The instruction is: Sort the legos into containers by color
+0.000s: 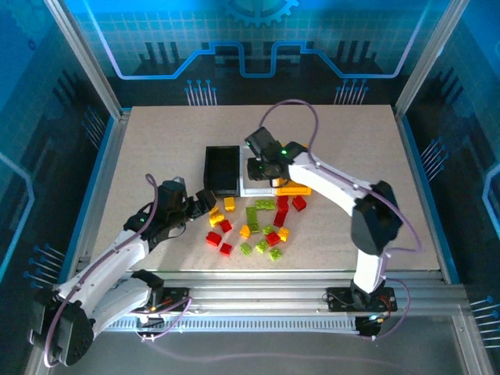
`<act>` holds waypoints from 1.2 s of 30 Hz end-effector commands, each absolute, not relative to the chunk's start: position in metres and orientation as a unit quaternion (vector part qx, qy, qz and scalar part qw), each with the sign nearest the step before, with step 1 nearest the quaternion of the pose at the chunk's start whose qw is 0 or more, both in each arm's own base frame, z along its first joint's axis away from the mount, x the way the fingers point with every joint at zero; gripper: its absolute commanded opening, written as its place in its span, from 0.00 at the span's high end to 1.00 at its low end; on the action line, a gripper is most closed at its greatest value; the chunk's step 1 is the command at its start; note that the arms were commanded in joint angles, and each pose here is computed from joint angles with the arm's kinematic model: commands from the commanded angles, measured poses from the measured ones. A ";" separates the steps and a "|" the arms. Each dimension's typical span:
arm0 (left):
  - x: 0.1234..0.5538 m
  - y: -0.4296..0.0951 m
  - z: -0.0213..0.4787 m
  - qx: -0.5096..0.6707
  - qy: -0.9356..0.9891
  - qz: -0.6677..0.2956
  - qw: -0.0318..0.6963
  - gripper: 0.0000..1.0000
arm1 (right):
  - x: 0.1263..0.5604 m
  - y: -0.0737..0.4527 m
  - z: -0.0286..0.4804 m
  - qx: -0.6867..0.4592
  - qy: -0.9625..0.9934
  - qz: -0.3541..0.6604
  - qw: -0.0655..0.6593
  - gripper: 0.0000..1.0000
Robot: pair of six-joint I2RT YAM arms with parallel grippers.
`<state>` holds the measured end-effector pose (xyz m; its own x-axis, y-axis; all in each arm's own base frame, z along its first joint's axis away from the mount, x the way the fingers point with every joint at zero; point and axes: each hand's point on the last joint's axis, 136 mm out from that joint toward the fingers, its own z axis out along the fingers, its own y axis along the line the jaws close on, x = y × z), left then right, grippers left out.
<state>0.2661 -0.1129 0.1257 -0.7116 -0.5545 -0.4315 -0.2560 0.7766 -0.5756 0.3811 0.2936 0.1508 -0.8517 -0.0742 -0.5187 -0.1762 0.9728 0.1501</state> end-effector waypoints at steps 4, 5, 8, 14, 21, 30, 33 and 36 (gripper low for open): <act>0.261 -0.110 0.133 -0.212 0.900 -0.233 0.302 0.08 | 0.416 0.300 0.123 -0.065 0.966 0.046 0.247 0.58; 0.261 -0.110 0.133 -0.210 0.900 -0.233 0.302 0.08 | 0.416 0.301 0.119 -0.063 0.968 0.043 0.240 0.57; 0.260 -0.111 0.133 -0.203 0.903 -0.233 0.301 0.08 | 0.417 0.304 0.114 -0.058 0.969 0.051 0.233 0.46; 0.260 -0.114 0.133 -0.191 0.905 -0.236 0.299 0.01 | 0.417 0.304 0.142 -0.053 0.962 0.072 0.258 0.31; 0.256 -0.127 0.133 -0.159 0.911 -0.256 0.280 0.10 | 0.379 0.289 0.177 -0.046 0.952 0.114 0.282 0.25; 0.215 -0.146 0.084 -0.080 0.961 -0.187 0.188 0.20 | 0.318 0.242 0.167 -0.021 0.951 0.125 0.282 0.25; 0.207 -0.148 0.066 -0.053 0.972 -0.146 0.177 0.22 | 0.310 0.231 0.164 -0.010 0.950 0.124 0.285 0.25; 0.205 -0.146 0.052 -0.039 0.979 -0.107 0.167 0.30 | 0.305 0.225 0.165 -0.006 0.949 0.125 0.290 0.24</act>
<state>0.2109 -0.1603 0.0687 -0.9317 -0.1650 -0.3235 -0.0472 0.9383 -0.3426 0.3028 0.2255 0.1492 -0.8613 0.0088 -0.5080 -0.1035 0.9759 0.1923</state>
